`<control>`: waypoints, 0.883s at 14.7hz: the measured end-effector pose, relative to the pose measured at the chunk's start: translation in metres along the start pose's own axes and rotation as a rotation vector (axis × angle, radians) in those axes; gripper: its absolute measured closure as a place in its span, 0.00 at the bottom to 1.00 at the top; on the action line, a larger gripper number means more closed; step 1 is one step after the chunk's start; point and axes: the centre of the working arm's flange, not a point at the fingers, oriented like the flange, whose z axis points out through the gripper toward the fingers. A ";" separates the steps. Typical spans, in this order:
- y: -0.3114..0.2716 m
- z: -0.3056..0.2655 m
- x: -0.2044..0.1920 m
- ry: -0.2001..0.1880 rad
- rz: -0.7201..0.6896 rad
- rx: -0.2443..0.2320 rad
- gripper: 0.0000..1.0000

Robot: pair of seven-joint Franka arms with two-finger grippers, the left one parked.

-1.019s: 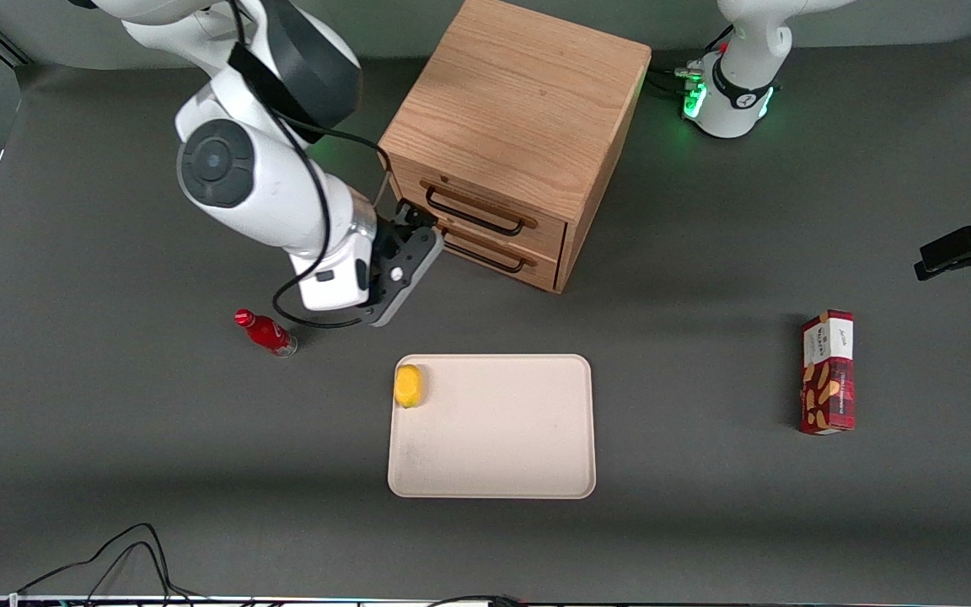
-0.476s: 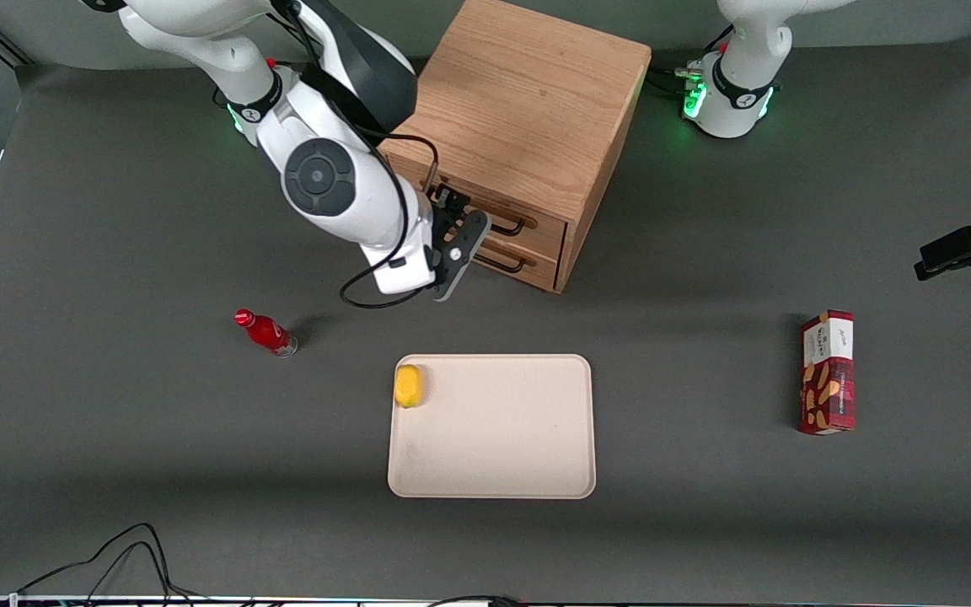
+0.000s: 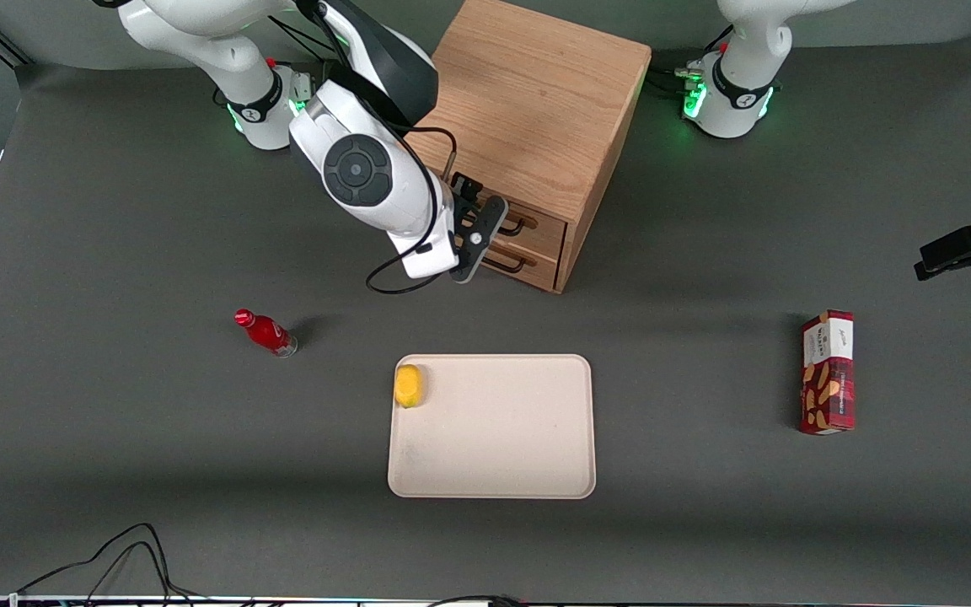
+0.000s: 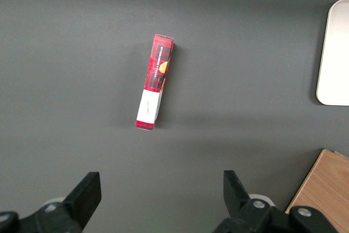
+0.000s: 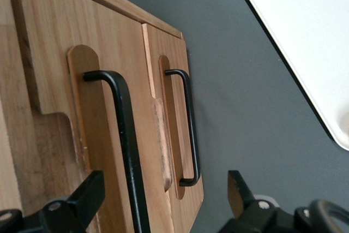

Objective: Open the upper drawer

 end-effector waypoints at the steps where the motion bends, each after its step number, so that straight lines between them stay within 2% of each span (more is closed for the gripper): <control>1: 0.000 0.001 0.000 0.001 0.000 -0.001 0.00; 13: 0.005 0.015 -0.001 0.020 0.009 -0.011 0.00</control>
